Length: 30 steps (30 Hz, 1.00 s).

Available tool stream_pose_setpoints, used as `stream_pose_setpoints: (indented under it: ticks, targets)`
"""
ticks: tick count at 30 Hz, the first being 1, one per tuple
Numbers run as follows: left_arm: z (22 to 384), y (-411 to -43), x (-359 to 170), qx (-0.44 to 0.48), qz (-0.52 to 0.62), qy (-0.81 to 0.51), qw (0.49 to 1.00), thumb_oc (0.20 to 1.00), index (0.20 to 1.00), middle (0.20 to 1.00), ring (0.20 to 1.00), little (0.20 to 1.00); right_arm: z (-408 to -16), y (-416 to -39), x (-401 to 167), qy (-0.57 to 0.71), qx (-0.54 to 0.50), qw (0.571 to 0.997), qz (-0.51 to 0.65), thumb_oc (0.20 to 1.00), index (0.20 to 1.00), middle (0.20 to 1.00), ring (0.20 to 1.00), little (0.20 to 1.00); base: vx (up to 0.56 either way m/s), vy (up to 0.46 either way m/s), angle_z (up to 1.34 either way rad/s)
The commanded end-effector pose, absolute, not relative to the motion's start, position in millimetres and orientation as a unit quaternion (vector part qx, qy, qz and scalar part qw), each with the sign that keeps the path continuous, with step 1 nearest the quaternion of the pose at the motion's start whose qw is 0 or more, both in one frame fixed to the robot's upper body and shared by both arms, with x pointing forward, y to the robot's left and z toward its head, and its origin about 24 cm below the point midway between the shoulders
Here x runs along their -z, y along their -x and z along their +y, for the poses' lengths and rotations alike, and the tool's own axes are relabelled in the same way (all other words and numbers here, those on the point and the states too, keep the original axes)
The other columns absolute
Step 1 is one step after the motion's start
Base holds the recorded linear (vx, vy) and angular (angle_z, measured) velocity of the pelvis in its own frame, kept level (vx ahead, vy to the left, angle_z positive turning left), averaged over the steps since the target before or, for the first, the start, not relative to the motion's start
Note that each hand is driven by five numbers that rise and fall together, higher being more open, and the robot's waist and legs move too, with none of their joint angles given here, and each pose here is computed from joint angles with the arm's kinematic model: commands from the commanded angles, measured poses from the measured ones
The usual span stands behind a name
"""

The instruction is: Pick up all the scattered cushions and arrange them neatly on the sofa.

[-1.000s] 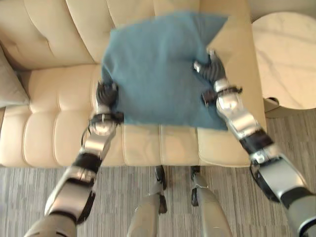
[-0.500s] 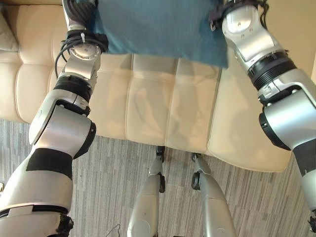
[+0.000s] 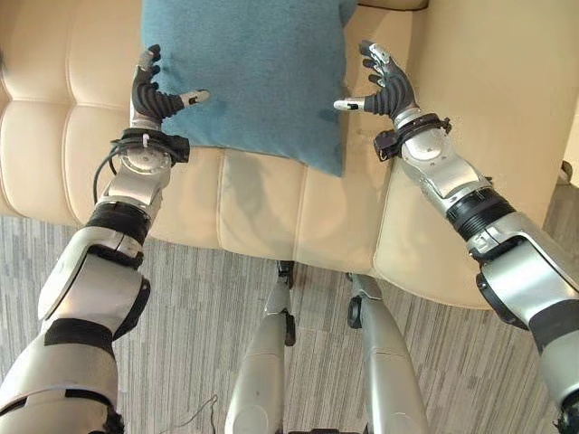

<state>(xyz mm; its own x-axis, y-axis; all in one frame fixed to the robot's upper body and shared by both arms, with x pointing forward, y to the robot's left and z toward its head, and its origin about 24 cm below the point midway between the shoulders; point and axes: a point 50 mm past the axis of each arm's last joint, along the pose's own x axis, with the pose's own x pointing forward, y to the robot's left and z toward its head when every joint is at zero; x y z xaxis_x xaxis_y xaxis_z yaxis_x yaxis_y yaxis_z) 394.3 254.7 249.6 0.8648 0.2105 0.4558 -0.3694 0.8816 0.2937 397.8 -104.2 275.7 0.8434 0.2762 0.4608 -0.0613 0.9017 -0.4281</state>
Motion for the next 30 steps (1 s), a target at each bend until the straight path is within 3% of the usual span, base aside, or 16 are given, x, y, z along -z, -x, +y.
stream_pose_setpoints:
  ticks: [1, 5, 10, 12, 17, 18, 23, 30]
  targets:
    - [266.2, -371.8, -265.4, -0.159, -0.296, -0.165, 0.927, 1.0, 1.0, 1.0, 1.0, 1.0, -99.2, -372.4, -304.2, 0.209, -0.103, 0.896, -0.377, 1.0, 1.0, 1.0, 1.0, 1.0, -0.01, 0.011, -0.12]
    - [268.9, -349.6, -218.1, -0.125, -0.272, -0.161, 0.941, 1.0, 1.0, 1.0, 1.0, 1.0, -122.3, -354.2, -269.7, 0.229, -0.111, 0.892, -0.373, 1.0, 1.0, 1.0, 1.0, 1.0, 0.03, 0.03, -0.06]
    - [279.7, -297.5, -110.4, -0.091, -0.128, -0.156, 0.975, 1.0, 1.0, 1.0, 1.0, 1.0, -172.8, -309.0, -168.6, 0.231, -0.131, 0.929, -0.259, 1.0, 1.0, 1.0, 1.0, 1.0, 0.09, 0.047, -0.16]
    - [287.6, -245.7, -28.8, -0.087, 0.027, -0.163, 0.982, 1.0, 1.0, 1.0, 1.0, 1.0, -207.6, -262.9, -74.1, 0.21, -0.13, 0.966, -0.081, 1.0, 1.0, 1.0, 1.0, 1.0, 0.17, 0.165, -0.2]
    - [293.1, -196.5, 37.2, -0.094, 0.178, -0.18, 0.963, 1.0, 1.0, 1.0, 1.0, 1.0, -230.1, -221.9, 3.4, 0.176, -0.088, 0.977, 0.085, 1.0, 1.0, 1.0, 1.0, 1.0, 0.05, 0.141, -0.36]
    - [289.8, -175.6, 64.0, -0.099, 0.24, -0.174, 0.95, 1.0, 1.0, 1.0, 1.0, 1.0, -232.9, -201.7, 37.9, 0.168, -0.073, 0.97, 0.162, 1.0, 1.0, 1.0, 1.0, 1.0, 0.02, 0.148, -0.38]
    - [283.1, -148.1, 93.2, -0.096, 0.313, -0.172, 0.929, 1.0, 1.0, 1.0, 1.0, 1.0, -232.5, -176.1, 77.6, 0.189, -0.064, 0.946, 0.254, 1.0, 1.0, 1.0, 1.0, 1.0, -0.05, 0.085, -0.52]
    - [282.1, -155.8, 91.3, -0.078, 0.312, -0.194, 0.927, 1.0, 1.0, 1.0, 1.0, 1.0, -232.8, -163.5, 90.7, 0.18, -0.055, 0.939, 0.288, 1.0, 1.0, 1.0, 1.0, 1.0, -0.23, -0.063, -0.08]
